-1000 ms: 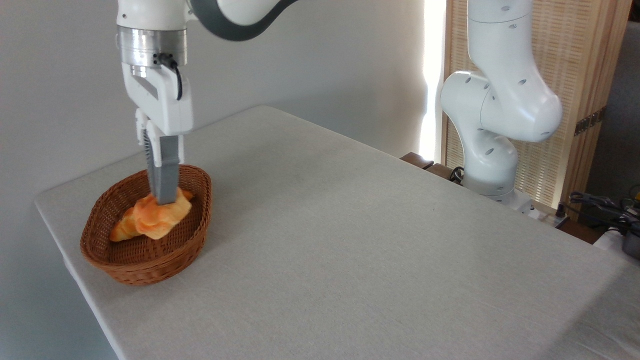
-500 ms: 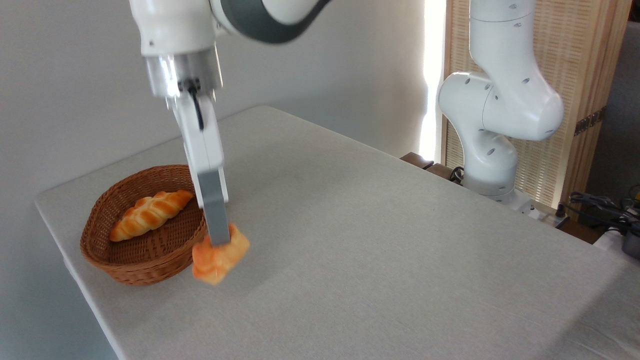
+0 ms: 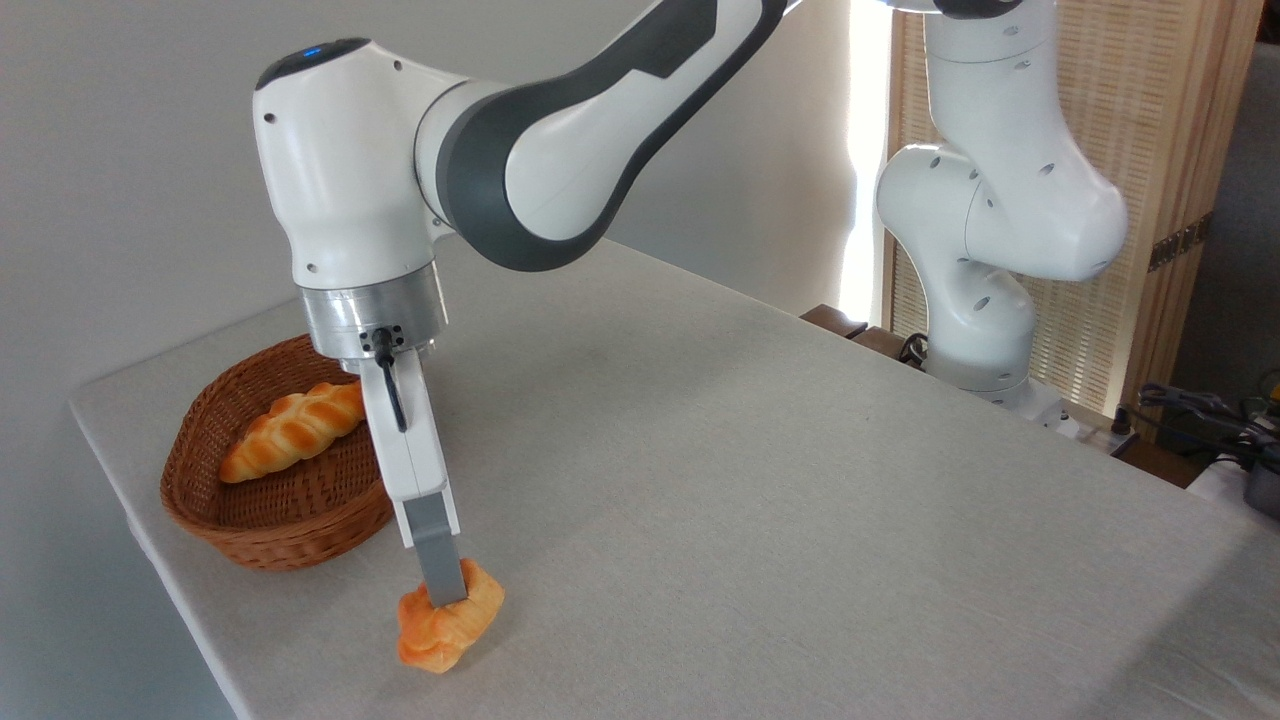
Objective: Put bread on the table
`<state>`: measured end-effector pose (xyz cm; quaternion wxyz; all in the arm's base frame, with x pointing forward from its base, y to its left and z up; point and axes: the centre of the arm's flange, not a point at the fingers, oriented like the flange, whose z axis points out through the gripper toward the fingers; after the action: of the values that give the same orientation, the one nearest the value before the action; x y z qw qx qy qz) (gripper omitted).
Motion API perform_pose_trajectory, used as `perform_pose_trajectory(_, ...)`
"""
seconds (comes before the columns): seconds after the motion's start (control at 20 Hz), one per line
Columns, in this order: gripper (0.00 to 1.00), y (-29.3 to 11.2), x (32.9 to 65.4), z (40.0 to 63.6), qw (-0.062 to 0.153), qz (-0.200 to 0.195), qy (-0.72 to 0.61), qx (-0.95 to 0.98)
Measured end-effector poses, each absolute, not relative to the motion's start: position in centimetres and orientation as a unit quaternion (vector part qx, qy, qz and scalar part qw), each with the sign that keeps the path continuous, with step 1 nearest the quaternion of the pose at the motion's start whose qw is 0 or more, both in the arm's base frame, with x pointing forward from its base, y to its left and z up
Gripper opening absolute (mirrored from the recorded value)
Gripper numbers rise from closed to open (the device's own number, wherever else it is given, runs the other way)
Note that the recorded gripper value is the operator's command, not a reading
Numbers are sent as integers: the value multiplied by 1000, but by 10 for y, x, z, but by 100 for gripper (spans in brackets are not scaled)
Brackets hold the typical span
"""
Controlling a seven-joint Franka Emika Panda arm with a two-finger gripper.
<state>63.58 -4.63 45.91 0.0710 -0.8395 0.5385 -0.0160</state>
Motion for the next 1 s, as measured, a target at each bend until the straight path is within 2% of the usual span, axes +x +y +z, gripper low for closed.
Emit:
perform_pose_trajectory(0.35, 100, -46, 635, 464, 73, -19, 538, -839)
perform_pose_trajectory(0.45, 100, -44, 633, 478, 80, -28, 534, -841)
perform_pose_trajectory(0.55, 100, -39, 624, 508, 83, -42, 520, -849)
perform_pose_trajectory(0.75, 100, -42, 582, 581, 38, -61, 474, -878)
perform_pose_trajectory(0.8, 100, -46, 572, 596, 19, -65, 453, -889)
perform_pose_trajectory(0.9, 100, -51, 558, 618, -19, -70, 409, -910)
perform_pose_trajectory(1.0, 100, -53, 551, 626, -37, -61, 388, -919)
